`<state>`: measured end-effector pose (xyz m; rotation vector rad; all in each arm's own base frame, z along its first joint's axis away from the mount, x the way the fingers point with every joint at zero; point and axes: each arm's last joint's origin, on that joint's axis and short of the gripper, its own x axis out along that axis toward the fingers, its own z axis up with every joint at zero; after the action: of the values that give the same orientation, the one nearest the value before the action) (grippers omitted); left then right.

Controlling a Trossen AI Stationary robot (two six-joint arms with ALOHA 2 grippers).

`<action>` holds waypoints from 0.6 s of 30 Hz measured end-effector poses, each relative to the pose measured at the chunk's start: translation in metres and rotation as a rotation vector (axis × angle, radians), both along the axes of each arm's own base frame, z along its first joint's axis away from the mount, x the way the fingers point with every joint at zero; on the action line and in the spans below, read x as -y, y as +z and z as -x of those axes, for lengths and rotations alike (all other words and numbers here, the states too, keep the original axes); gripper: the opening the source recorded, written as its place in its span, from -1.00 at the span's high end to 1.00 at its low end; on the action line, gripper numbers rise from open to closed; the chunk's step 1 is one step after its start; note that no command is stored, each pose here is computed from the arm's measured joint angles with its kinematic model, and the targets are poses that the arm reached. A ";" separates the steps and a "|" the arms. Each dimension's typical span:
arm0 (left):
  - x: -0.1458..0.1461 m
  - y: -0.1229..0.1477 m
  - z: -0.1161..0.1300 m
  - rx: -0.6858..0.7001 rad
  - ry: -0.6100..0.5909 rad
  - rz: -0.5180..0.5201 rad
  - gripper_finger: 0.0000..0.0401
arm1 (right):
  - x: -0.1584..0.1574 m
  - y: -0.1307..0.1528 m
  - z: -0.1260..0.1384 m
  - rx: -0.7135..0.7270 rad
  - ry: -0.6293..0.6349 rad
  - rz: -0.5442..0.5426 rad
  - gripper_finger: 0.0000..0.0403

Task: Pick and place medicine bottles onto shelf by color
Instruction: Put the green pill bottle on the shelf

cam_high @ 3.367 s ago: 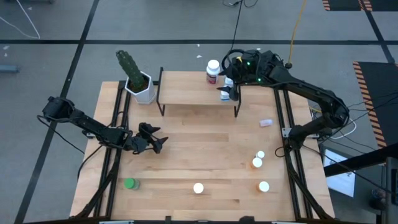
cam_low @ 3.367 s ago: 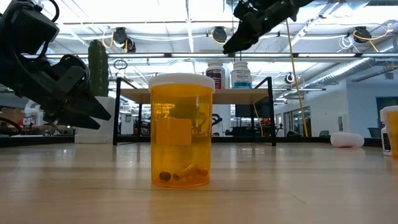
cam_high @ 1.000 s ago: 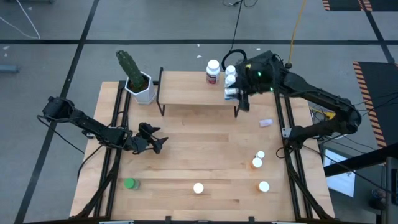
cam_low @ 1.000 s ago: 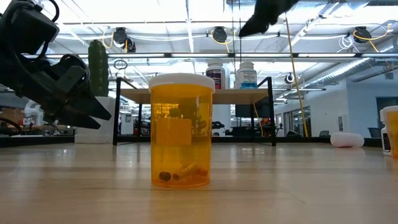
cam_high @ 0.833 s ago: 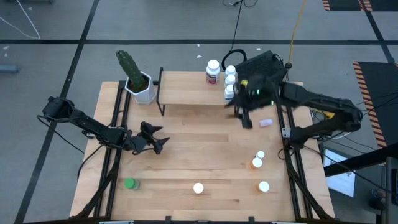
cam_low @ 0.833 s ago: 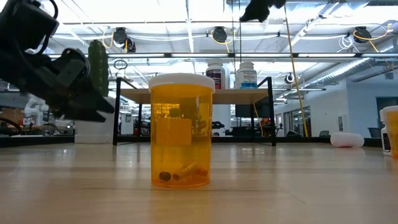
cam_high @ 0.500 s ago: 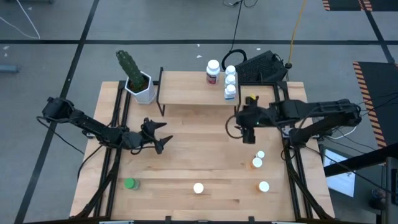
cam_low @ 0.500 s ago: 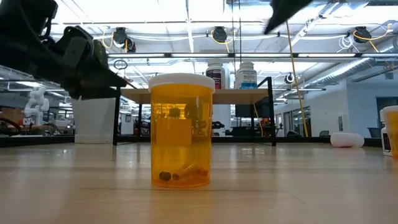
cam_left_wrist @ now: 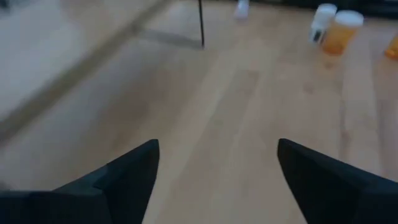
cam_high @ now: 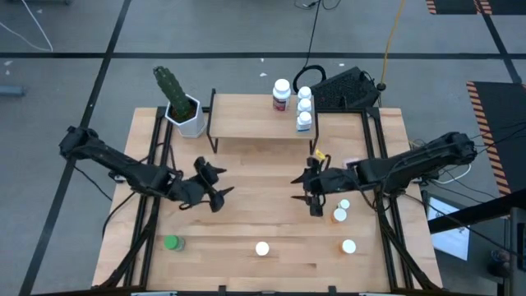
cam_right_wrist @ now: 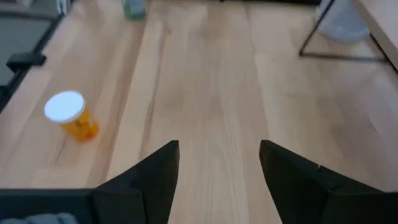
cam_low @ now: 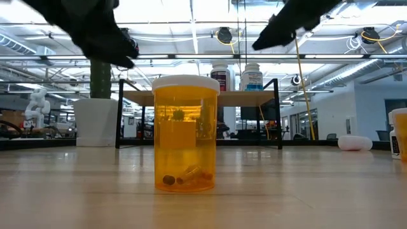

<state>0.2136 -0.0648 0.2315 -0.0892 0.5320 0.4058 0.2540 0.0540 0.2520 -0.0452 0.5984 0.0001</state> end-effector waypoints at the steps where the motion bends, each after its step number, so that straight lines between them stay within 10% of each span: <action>1: 0.004 0.009 0.001 -0.024 0.030 0.060 -0.55 | 0.000 -0.007 0.000 0.026 0.000 -0.004 -0.09; 9: 0.042 0.063 0.029 -0.347 0.007 0.480 -0.18 | 0.005 -0.052 0.013 0.207 0.005 -0.021 -0.09; 18: 0.088 0.045 0.063 -0.559 0.158 0.733 0.02 | 0.006 -0.074 0.043 0.551 0.212 -0.053 -0.09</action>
<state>0.1511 -0.1527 0.2763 -0.7427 1.2146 0.3711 0.2110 0.0475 0.1782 -0.0544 0.0404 0.2035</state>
